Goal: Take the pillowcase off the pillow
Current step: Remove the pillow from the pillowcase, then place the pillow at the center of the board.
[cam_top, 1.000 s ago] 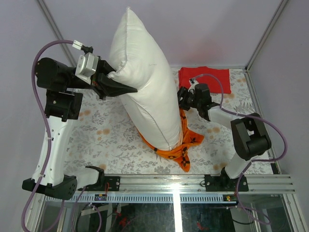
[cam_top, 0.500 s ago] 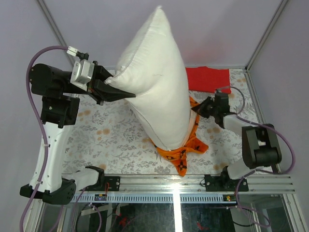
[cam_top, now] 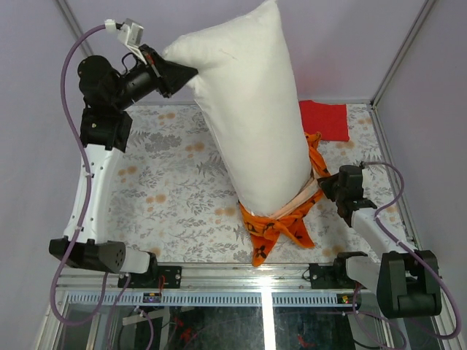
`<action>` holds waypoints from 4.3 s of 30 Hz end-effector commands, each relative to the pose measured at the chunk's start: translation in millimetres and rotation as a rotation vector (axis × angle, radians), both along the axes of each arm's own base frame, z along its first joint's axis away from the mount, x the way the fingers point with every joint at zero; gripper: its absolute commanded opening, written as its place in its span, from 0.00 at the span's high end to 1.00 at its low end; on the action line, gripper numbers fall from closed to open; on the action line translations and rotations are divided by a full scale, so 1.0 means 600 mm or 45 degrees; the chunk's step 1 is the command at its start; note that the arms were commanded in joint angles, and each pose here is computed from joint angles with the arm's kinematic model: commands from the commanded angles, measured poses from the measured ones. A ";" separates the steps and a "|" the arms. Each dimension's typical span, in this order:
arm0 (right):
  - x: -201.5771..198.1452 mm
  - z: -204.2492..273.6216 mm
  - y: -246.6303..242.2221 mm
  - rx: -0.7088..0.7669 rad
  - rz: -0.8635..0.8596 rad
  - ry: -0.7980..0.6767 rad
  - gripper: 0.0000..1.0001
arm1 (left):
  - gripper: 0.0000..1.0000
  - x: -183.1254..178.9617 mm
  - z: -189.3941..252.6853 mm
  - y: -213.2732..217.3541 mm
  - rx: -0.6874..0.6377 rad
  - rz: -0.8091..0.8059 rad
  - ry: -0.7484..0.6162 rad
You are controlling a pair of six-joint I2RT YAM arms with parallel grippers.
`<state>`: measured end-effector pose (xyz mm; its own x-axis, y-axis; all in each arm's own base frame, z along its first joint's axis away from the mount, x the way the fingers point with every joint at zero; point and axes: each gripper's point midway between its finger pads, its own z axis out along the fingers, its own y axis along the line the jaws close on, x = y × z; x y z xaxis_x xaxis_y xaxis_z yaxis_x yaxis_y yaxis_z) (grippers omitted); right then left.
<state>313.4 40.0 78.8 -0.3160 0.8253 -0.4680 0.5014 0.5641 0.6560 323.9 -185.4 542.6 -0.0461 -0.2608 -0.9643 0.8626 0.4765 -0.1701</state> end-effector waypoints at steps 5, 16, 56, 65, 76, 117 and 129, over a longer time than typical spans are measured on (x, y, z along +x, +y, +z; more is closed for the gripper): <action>-0.021 -0.063 -0.034 -0.102 -0.097 0.156 1.00 | 1.00 0.091 0.042 0.268 -0.699 0.886 0.208; -0.023 -0.090 -0.029 -0.100 -0.068 0.240 1.00 | 1.00 0.012 0.041 0.374 -0.989 1.114 0.181; -0.030 -0.071 -0.046 -0.232 -0.024 0.258 0.98 | 1.00 -0.228 0.253 0.327 -0.480 1.320 -0.380; -0.027 -0.066 -0.034 -0.202 0.019 0.250 0.99 | 1.00 0.055 -0.070 0.377 -0.372 1.268 0.250; -0.029 -0.069 -0.037 -0.228 0.029 0.250 0.99 | 1.00 0.212 -0.343 0.342 -0.222 1.437 0.602; -0.021 -0.107 0.003 -0.150 0.188 0.271 1.00 | 0.00 0.067 -0.486 0.014 0.112 0.433 0.978; -0.029 -0.109 0.009 -0.118 0.190 0.251 1.00 | 0.00 0.071 -0.780 0.077 0.824 1.336 1.159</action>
